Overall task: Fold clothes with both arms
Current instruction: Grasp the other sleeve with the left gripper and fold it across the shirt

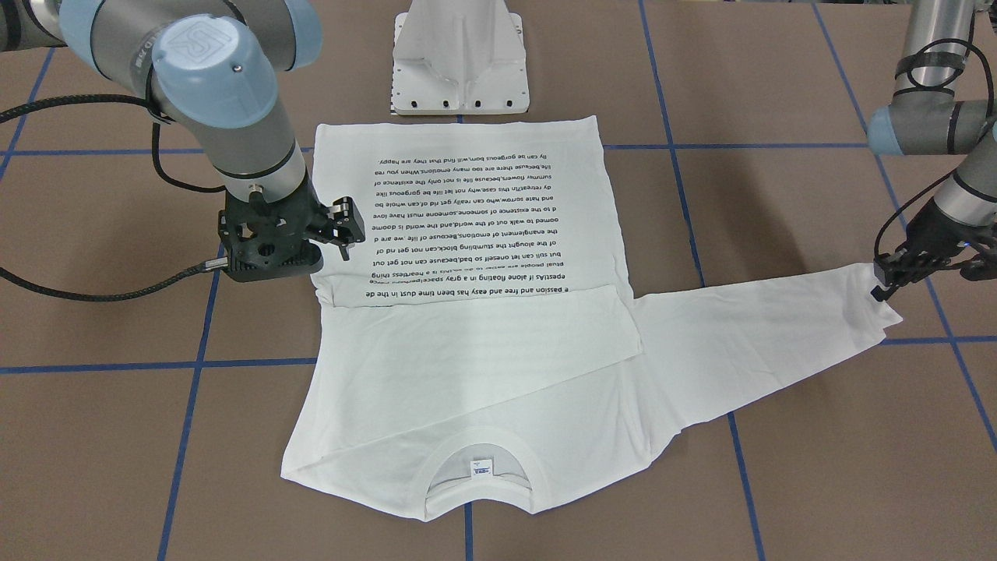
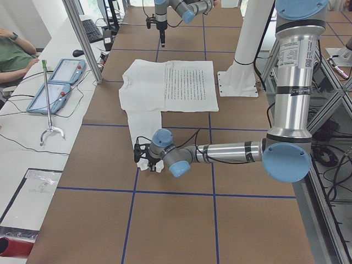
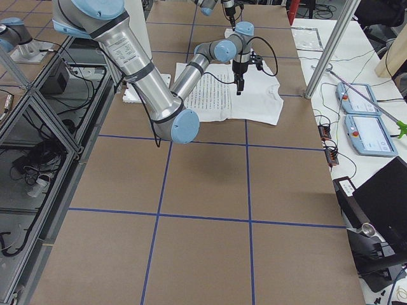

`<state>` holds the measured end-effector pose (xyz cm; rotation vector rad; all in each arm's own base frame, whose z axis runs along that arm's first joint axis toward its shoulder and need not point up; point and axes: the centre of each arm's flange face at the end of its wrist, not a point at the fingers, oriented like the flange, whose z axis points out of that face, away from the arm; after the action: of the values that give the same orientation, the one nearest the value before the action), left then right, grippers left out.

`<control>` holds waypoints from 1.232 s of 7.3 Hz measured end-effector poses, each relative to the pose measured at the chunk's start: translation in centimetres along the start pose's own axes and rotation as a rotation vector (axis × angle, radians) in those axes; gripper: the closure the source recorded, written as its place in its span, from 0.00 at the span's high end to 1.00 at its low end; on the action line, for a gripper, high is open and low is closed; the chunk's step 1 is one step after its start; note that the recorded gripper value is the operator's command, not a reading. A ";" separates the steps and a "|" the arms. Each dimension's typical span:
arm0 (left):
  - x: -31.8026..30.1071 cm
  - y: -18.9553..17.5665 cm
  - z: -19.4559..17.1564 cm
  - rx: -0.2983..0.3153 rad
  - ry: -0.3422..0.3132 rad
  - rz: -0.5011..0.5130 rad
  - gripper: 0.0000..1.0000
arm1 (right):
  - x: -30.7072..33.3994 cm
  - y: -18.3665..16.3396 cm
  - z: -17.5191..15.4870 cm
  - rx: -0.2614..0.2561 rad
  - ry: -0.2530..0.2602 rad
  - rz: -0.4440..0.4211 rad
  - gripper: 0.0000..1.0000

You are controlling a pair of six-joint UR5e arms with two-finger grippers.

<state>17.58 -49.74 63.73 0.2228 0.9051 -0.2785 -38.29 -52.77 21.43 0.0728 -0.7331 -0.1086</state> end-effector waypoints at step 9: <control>52.7 -4.7 -14.6 -0.188 0.224 -0.279 0.00 | 22.7 4.7 3.3 -0.015 -0.012 0.010 1.00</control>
<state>36.11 -57.32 12.62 -0.0494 1.1791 -0.4296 -23.39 -51.00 39.46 0.0543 -0.7445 -0.1056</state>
